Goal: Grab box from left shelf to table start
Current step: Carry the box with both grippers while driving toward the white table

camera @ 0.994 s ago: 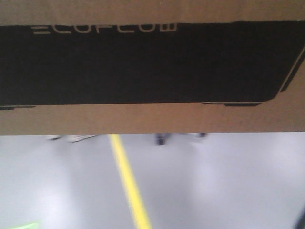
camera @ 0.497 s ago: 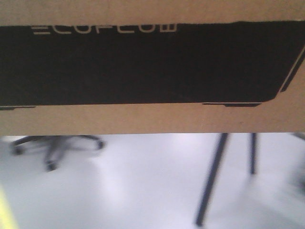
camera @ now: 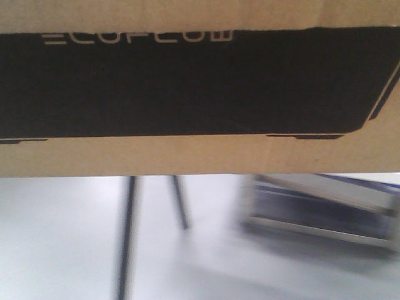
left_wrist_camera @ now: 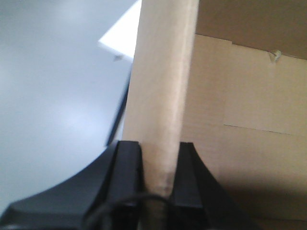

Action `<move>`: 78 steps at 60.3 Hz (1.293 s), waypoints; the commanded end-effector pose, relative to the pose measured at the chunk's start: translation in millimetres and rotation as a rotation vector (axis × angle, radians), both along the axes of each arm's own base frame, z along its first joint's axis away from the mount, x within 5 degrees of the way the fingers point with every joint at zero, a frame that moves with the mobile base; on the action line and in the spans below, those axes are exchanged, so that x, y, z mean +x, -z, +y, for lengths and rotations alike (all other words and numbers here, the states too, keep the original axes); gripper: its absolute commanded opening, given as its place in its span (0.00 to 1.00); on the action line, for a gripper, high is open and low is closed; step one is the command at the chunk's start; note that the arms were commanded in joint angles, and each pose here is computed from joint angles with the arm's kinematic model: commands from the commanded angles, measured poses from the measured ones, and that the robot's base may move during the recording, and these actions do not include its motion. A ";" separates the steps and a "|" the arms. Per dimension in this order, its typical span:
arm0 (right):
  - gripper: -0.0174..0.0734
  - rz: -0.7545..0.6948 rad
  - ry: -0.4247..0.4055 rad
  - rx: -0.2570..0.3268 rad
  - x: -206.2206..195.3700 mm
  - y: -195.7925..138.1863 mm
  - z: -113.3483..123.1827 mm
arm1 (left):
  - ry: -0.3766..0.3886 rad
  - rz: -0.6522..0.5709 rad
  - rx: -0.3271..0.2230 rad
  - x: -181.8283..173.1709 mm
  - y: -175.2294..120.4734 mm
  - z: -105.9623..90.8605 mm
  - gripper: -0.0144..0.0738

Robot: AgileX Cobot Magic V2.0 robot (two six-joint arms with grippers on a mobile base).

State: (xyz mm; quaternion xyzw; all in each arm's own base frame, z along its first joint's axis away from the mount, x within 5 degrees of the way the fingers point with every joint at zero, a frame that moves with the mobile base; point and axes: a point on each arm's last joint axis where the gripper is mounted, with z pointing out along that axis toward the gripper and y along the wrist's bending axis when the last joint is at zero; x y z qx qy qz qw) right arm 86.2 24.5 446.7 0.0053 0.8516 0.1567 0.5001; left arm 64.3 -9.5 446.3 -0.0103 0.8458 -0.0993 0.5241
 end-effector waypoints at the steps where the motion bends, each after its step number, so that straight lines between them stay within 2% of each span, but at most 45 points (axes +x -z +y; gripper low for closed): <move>1: 0.22 -0.152 0.085 -0.074 3.5 -16.6 -9.8 | -0.031 -0.215 -0.042 -2.5 -25.5 4.0 0.07; 78: 0.22 -0.151 0.085 -0.074 3.5 -16.5 -9.8 | -0.031 -0.215 -0.042 -2.5 -25.5 4.0 0.07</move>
